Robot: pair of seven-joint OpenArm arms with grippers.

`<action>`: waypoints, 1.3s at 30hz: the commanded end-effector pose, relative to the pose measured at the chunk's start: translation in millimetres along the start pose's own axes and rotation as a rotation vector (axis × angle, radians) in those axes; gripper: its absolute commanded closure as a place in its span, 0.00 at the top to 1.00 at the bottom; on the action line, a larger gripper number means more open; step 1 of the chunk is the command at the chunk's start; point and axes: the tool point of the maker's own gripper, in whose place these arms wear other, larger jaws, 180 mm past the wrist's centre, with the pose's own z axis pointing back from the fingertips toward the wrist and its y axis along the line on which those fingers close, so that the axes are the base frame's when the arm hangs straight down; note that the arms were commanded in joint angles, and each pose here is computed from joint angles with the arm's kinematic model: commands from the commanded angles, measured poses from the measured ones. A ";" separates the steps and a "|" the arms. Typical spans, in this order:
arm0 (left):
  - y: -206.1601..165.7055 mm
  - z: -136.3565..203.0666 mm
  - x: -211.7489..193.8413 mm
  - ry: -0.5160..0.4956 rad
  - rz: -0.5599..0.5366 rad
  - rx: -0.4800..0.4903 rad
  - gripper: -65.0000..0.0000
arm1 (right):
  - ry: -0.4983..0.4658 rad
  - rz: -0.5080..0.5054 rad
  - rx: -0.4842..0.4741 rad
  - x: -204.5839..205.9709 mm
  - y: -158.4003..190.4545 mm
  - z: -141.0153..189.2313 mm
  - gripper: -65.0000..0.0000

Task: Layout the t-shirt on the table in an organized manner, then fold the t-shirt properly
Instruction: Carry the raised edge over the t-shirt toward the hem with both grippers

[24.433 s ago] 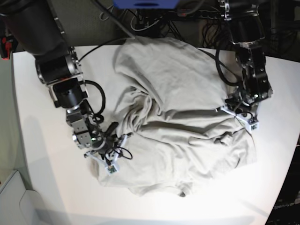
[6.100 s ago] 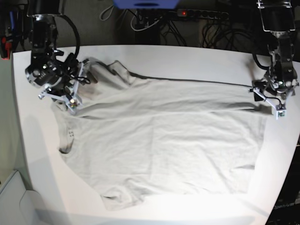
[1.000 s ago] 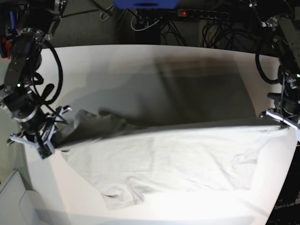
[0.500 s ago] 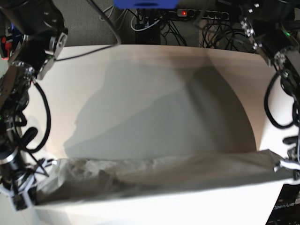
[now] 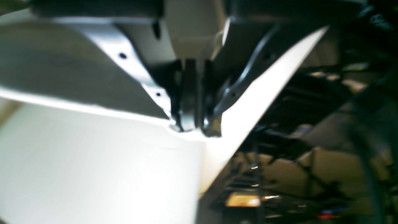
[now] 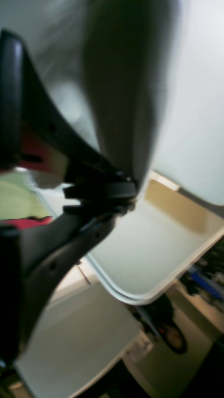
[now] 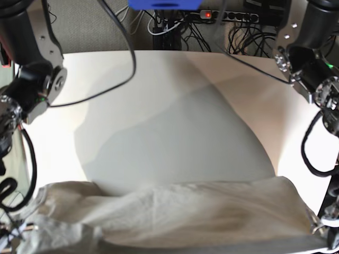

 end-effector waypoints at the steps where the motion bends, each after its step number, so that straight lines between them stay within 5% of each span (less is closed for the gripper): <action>1: -2.9 3.3 22.6 -0.075 0.024 -0.018 0.00 | -0.089 0.021 -0.037 27.2 -16.0 3.8 0.00; 10: -11.8 14.2 67.9 -0.213 0.197 -0.154 0.00 | -0.141 -0.019 -0.092 44.8 -38.0 7.9 0.00; 22: -26.6 7.3 52.8 -0.181 0.269 -0.190 0.00 | -0.146 -0.091 -0.091 41.1 -35.1 6.8 0.00; 28: -9.9 -10.3 17.4 -0.086 0.259 -0.085 0.00 | -0.166 -0.103 -0.056 39.5 -27.4 -2.6 0.00; 39: 32.2 -55.0 -51.8 0.022 0.352 0.024 0.00 | -0.040 -0.283 0.173 -27.6 36.4 -71.4 0.00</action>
